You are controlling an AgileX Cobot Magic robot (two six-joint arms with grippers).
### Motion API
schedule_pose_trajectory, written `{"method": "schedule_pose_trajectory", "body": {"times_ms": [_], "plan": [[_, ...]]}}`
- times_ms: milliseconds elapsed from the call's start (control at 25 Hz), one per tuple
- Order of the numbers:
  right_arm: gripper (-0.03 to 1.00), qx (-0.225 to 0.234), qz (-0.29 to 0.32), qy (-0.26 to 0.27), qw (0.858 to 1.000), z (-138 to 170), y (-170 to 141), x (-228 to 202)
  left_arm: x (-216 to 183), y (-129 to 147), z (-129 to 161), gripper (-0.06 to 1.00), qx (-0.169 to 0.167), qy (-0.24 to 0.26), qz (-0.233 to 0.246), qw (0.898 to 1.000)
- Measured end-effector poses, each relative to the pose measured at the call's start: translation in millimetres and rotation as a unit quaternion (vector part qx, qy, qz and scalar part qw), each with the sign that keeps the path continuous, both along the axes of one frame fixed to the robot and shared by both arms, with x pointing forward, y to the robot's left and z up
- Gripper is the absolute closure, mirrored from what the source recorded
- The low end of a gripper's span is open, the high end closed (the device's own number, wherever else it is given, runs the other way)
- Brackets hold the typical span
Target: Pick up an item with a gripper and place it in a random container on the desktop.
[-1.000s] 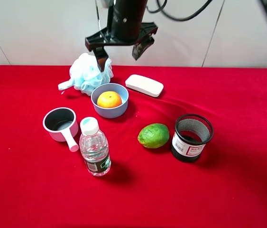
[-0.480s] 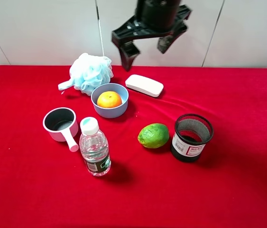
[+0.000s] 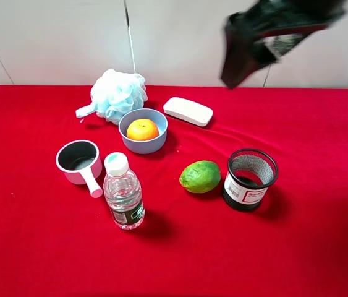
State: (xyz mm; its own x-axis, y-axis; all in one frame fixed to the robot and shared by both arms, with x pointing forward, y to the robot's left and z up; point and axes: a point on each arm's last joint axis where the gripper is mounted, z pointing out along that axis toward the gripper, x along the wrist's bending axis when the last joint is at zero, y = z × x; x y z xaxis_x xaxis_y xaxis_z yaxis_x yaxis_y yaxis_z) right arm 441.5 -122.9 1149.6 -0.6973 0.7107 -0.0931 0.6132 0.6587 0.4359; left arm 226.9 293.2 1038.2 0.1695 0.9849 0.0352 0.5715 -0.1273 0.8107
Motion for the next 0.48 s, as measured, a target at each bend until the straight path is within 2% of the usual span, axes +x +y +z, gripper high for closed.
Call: {"method": "schedule_pose_trajectory", "body": {"times_ms": [240, 480], "plan": [[0.28, 0.033, 0.000, -0.037, 0.999, 17, -42, -46, 0, 0, 0, -0.05, 0.000, 0.000, 0.000, 1.000], [0.28, 0.050, -0.001, -0.061, 0.997, 11, -80, -87, 0, 0, 0, -0.05, 0.000, 0.000, 0.000, 1.000]]}}
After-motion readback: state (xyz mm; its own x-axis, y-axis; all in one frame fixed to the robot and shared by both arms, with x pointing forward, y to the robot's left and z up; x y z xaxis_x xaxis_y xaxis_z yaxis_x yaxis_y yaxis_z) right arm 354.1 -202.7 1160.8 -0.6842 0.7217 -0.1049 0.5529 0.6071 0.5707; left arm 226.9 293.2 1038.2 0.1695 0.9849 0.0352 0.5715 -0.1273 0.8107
